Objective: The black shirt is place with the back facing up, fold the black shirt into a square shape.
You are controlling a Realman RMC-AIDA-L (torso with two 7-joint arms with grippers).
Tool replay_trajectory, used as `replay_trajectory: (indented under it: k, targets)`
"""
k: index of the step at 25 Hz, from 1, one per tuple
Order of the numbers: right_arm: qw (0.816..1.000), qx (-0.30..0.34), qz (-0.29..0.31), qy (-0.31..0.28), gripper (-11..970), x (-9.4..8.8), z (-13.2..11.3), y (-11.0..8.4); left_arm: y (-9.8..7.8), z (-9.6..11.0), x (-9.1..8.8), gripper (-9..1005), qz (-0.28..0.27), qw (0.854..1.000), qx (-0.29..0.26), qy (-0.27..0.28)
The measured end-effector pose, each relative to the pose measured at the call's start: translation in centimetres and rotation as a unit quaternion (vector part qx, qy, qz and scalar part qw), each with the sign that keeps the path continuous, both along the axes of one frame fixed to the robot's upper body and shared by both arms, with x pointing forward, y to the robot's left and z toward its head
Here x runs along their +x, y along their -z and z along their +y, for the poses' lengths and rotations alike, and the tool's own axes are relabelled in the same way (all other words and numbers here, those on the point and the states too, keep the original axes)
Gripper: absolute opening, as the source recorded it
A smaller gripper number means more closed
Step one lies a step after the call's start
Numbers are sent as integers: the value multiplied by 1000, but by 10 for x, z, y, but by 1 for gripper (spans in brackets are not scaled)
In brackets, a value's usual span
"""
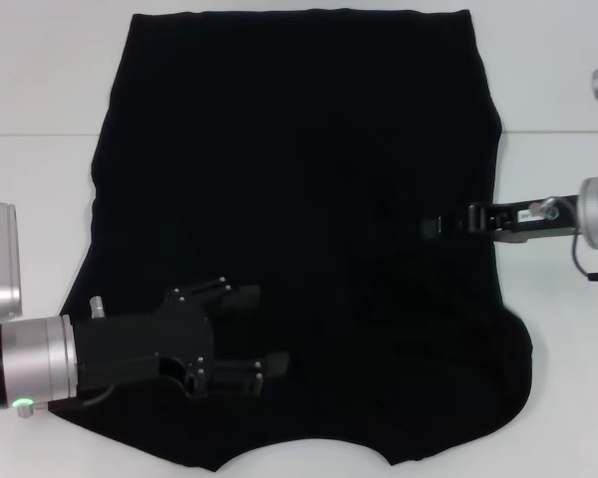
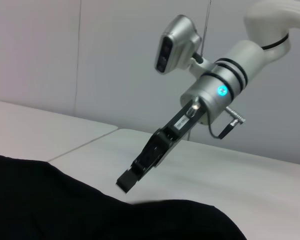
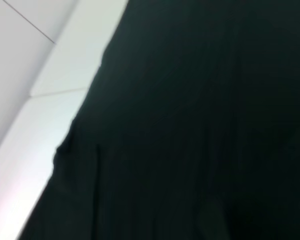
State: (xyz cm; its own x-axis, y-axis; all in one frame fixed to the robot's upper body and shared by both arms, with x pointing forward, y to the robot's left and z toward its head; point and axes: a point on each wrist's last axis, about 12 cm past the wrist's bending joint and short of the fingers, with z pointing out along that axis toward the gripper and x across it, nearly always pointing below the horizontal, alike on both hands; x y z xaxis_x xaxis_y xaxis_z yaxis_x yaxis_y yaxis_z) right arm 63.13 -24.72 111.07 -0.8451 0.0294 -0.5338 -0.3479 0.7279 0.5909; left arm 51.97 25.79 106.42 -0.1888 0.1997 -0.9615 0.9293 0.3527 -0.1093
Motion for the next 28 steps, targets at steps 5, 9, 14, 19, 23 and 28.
replay_trajectory:
  k: [5, 9, 14, 19, 23, 28]
  targets:
    - [996, 78, -35, -3, 174, -11, -18, -13, -1, 3, 2, 920, 4, 1000, -6, -12]
    - [989, 115, -89, -7, 299, -20, -27, -11, -3, 9, 3, 920, 17, 999, -19, -37]
    - [979, 118, -165, -27, 522, -32, -18, 3, -3, 30, -1, 920, 73, 994, -33, -81]
    - [966, 100, -230, -59, 730, -35, 3, 12, -8, 64, -13, 920, 138, 980, -27, -144]
    - [962, 97, -248, -66, 888, -30, 15, 12, -19, 92, -24, 920, 189, 964, -5, -188]
    - [959, 89, -259, -73, 932, -24, 21, 9, -26, 124, -34, 920, 280, 924, 25, -257]
